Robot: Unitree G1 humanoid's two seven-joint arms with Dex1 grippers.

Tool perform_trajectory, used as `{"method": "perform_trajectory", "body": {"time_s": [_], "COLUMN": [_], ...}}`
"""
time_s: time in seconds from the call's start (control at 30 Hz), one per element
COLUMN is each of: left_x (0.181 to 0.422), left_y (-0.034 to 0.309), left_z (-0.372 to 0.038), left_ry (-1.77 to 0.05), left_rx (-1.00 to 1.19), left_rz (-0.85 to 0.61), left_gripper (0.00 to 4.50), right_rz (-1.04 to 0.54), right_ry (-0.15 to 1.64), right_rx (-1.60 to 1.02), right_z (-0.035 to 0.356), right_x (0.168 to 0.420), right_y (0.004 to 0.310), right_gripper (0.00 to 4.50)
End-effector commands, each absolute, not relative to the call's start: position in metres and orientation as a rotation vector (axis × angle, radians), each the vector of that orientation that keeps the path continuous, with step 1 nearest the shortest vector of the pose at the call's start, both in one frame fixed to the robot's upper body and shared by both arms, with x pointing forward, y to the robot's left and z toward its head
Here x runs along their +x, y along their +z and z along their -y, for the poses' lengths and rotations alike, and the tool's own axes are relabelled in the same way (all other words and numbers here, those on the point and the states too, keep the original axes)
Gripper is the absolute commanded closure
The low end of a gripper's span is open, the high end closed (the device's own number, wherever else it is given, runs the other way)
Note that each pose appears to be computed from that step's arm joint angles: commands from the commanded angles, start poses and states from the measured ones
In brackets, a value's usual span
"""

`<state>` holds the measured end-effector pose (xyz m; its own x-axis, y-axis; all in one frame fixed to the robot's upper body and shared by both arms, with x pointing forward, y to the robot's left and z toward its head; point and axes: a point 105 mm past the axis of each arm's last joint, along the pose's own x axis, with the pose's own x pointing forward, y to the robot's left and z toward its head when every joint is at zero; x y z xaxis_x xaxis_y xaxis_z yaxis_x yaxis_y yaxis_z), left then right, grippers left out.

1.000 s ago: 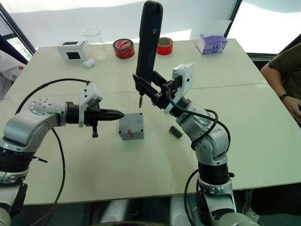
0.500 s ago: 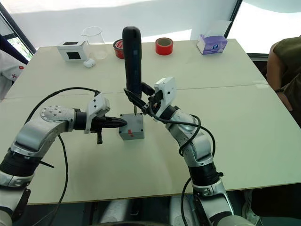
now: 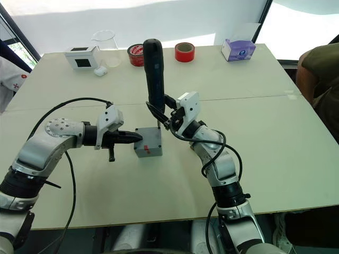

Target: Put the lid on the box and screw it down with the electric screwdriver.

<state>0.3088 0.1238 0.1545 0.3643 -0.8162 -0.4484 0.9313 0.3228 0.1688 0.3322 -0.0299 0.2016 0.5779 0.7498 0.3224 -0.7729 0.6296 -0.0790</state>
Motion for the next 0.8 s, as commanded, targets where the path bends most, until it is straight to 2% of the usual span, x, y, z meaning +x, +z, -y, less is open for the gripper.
{"method": "perform_trajectory", "body": {"time_s": [0.03, 0.17, 0.37, 0.8], "left_x": [0.307, 0.307, 0.311, 0.313], "left_y": [0.155, 0.152, 0.141, 0.132], "left_z": [-0.120, -0.118, -0.118, -0.115], "left_ry": [-1.192, -1.200, -1.199, -1.203], "left_rx": [0.473, 0.487, 0.489, 0.482], "left_rz": [-0.305, -0.314, -0.345, -0.363], "left_gripper": [4.50, 4.50, 4.50, 4.50], "right_rz": [0.385, 0.358, 0.198, 0.094], "right_ry": [0.933, 0.934, 0.851, 0.878], "right_rx": [0.067, 0.065, 0.076, 0.046], "right_z": [0.024, 0.021, 0.025, 0.020], "right_x": [0.321, 0.321, 0.337, 0.331], "right_y": [0.211, 0.203, 0.161, 0.135], "right_gripper": [2.74, 2.74, 2.74, 2.74]}}
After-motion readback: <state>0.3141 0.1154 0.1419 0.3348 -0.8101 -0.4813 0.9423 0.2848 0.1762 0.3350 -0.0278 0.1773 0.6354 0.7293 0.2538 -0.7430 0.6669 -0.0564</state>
